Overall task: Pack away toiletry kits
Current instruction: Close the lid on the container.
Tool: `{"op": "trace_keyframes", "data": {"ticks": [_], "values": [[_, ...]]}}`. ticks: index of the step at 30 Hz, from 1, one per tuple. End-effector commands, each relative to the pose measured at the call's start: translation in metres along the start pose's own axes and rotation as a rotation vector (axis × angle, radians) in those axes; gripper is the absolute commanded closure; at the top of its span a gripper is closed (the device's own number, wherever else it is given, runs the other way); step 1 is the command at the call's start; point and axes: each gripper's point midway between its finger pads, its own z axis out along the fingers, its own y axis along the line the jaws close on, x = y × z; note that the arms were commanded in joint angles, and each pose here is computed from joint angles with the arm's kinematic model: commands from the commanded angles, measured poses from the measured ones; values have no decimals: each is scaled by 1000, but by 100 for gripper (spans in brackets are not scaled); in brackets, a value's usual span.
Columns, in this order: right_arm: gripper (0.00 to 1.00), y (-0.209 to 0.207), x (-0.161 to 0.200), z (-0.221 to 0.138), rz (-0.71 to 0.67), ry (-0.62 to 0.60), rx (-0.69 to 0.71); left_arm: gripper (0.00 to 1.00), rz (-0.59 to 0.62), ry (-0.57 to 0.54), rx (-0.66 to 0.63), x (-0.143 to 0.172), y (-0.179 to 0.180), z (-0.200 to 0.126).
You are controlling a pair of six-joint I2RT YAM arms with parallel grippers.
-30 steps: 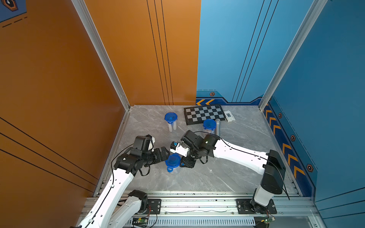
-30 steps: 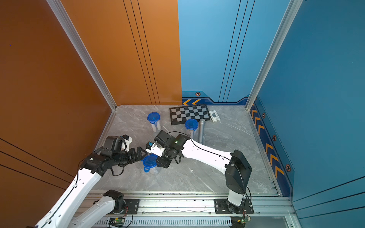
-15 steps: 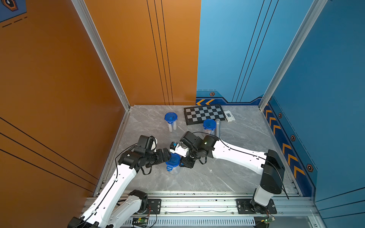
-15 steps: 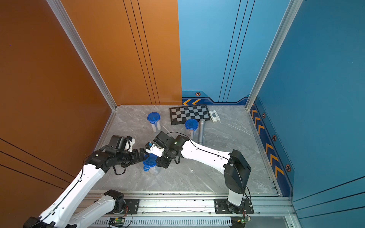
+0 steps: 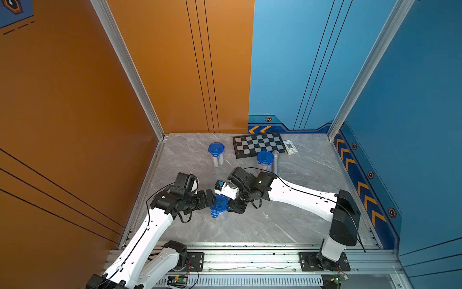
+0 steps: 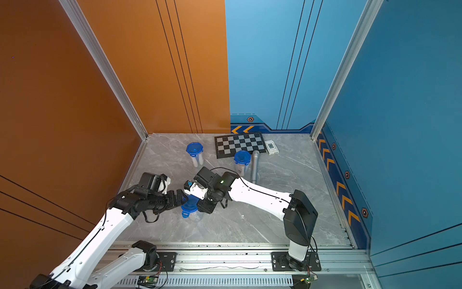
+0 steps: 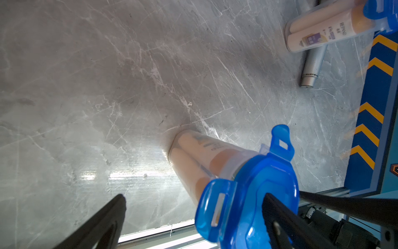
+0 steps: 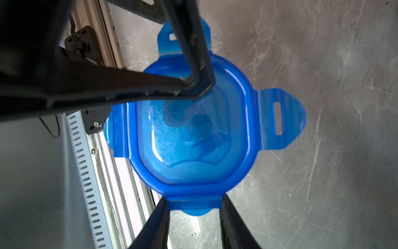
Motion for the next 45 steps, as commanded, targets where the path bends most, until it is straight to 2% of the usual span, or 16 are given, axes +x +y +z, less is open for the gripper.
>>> {"op": "trace_keyframes", "data": {"ticks": [1,4,11,17,20,29,39,41,43,45], "values": [[55,4,2,0,-10,15,6,0,3,42,-57,12,13,5],[48,5,0,-1,-3,11,4,1,3,41,-59,11,13,5],[44,7,-5,-9,18,-11,-4,1,7,36,-55,10,11,4],[41,-1,-9,-29,118,-56,-7,1,27,14,-43,2,5,-3],[41,-8,-10,-36,149,-70,-1,0,48,37,-65,3,7,-2],[45,-14,-5,-23,151,-28,12,1,79,52,-96,-2,9,2],[47,-14,-13,-15,166,-21,12,2,106,35,-111,-8,7,-7],[47,-21,-16,-25,213,-35,39,6,139,11,-108,-14,1,-16],[47,-31,-19,-37,315,-42,42,23,209,-7,-100,-21,-8,-26],[47,-36,-22,-51,438,-46,4,30,281,-13,-95,-26,-18,-35]]}}
